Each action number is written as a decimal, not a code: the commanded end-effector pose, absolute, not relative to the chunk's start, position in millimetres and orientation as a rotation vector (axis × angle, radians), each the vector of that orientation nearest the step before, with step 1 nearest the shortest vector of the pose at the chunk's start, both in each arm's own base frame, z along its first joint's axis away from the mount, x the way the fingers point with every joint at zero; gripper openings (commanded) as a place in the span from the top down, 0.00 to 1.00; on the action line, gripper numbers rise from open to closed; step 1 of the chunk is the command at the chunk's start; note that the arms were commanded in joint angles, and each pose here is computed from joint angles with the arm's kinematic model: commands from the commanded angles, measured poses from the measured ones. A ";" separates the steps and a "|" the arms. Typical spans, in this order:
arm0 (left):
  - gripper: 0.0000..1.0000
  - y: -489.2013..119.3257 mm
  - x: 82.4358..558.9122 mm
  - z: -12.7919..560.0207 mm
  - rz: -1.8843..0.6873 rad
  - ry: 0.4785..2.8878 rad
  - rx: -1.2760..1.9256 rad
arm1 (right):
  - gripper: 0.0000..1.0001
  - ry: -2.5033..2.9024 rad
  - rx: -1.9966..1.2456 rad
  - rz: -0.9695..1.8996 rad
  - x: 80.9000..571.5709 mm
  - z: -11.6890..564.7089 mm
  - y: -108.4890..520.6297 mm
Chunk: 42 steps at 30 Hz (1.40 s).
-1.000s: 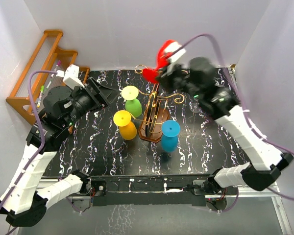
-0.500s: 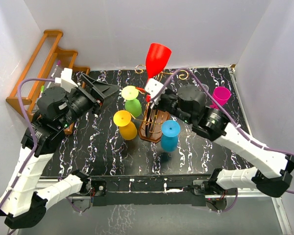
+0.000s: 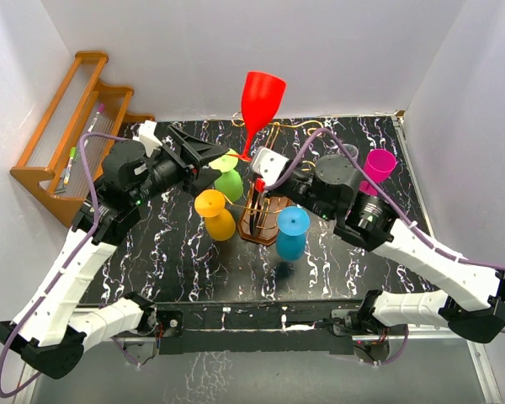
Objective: Take the wine glass off the wine glass rack
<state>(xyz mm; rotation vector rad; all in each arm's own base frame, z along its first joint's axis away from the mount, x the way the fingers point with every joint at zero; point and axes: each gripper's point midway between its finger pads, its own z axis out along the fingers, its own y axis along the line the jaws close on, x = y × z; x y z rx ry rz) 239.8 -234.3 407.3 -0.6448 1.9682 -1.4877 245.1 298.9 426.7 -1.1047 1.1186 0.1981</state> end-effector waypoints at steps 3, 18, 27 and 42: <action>0.25 -235.4 232.5 435.4 -1.592 1.878 -0.613 | 0.92 1.044 -1.101 0.206 236.7 436.7 311.0; 0.47 -247.6 231.3 430.7 -1.679 1.882 -0.566 | 0.92 1.020 -1.104 0.175 227.0 426.1 329.5; 1.00 -245.9 228.9 425.6 -1.677 1.870 -0.547 | 0.86 1.059 -1.078 0.152 226.2 419.5 318.6; 1.00 -165.0 223.3 423.0 -1.303 1.609 -0.628 | 0.49 1.291 -0.929 0.274 200.4 407.8 251.1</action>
